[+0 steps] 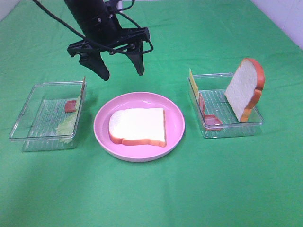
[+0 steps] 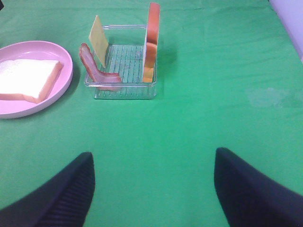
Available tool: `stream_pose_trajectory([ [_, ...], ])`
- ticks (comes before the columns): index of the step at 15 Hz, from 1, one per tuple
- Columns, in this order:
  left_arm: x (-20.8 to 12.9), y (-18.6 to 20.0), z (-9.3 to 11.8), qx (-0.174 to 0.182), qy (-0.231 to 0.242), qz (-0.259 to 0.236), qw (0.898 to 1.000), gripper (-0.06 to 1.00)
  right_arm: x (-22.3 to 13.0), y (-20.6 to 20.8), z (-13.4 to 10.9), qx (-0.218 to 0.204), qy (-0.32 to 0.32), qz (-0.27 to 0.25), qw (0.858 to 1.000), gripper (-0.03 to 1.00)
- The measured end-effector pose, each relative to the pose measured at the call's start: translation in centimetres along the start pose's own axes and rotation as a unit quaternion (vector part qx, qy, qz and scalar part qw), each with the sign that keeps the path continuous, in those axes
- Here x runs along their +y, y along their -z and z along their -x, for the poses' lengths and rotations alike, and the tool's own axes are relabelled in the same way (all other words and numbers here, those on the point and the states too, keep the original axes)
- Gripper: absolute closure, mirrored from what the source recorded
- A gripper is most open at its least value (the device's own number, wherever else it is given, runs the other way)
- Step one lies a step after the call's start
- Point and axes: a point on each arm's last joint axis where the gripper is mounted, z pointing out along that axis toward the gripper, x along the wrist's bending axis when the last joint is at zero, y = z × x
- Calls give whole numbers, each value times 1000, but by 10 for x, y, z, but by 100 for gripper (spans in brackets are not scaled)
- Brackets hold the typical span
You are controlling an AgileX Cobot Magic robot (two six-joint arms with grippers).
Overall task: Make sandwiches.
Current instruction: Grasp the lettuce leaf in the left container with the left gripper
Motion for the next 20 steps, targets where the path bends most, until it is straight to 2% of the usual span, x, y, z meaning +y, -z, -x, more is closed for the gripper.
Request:
stream_pose_trajectory([
  [3,4,21,7,-6,10,29,1000,17,0,0,0,0,0,0,1000,29],
  [5,3,40,6,22,-6,56,998,17,0,0,0,1,0,0,1000,29],
  [8,-5,87,10,45,-24,109,993,18,0,0,0,2,-1,0,1000,29],
  [11,-19,107,3,84,-20,124,988,18,0,0,0,2,-1,0,1000,29],
  [13,-39,98,-10,114,5,93,989,18,0,0,0,2,-1,0,1000,29],
  [16,-61,75,-25,134,31,38,990,18,0,0,-1,3,-1,0,1000,29],
  [18,-75,51,-42,172,45,-8,984,18,0,0,-1,3,-1,0,1000,29],
  [20,-79,36,-52,198,54,-30,978,18,0,0,-1,3,-1,0,1000,29],
])
